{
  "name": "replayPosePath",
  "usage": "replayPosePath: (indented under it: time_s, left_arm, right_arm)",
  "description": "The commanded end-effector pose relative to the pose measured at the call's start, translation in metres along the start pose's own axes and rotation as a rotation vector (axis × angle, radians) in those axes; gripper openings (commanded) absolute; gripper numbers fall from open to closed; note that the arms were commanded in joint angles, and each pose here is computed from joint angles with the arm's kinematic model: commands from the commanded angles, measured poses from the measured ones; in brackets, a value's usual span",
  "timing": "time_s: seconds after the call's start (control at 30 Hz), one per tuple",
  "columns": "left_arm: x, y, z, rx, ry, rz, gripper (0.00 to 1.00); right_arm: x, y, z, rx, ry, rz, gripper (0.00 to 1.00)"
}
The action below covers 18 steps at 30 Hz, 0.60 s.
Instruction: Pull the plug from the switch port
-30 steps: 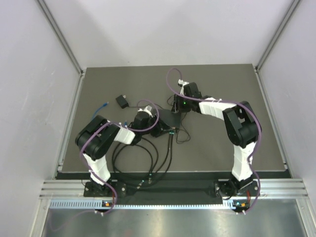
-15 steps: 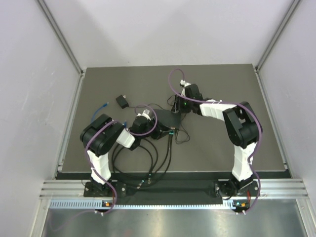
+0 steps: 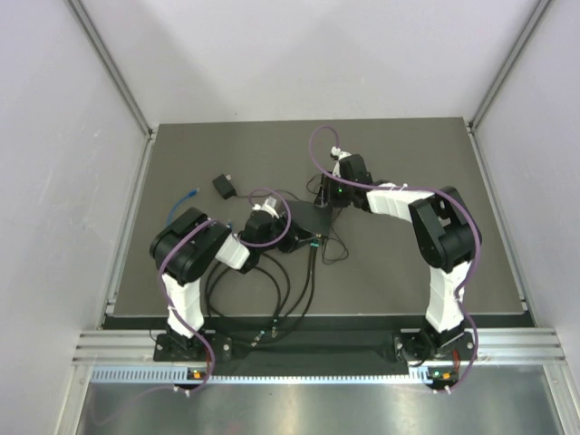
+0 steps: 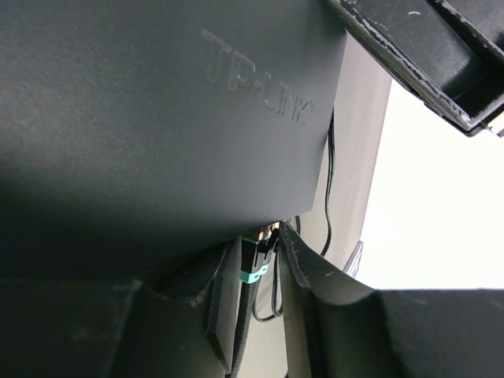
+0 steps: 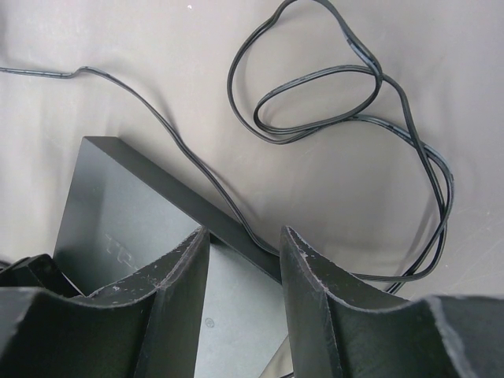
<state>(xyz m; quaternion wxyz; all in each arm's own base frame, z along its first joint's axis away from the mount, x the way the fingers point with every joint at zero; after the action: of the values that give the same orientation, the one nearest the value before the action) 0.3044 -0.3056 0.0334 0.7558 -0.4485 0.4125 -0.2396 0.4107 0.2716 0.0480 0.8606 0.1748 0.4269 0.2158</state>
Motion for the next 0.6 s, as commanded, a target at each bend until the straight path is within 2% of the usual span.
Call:
replayPosePath:
  time_s: [0.0, 0.33, 0.57]
  left_arm:
    - [0.001, 0.041, -0.015, 0.001, 0.023, 0.091, 0.31]
    - [-0.005, 0.048, -0.014, -0.005, -0.002, 0.089, 0.26]
    - [-0.002, 0.055, -0.019, -0.052, 0.032, 0.094, 0.28]
  right_arm:
    - [-0.005, -0.008, -0.028, 0.014, 0.095, -0.021, 0.41]
    - [-0.004, -0.007, -0.028, 0.012, 0.101, -0.016, 0.41]
    - [-0.004, -0.007, -0.029, 0.009, 0.103, -0.016, 0.41]
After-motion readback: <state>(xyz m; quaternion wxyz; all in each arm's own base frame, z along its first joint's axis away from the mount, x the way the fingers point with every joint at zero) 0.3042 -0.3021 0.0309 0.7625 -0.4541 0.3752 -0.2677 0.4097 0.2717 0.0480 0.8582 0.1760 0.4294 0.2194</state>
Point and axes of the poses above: each gripper's point midway between its finger pads, its own x axis out along the fingers, its own y axis along the line the jaws close on, z = x × y, the point moved 1 cm from there along -x, back along the fingers, and after that the axes turned 5 degrees about x, right-handed, at the moved point
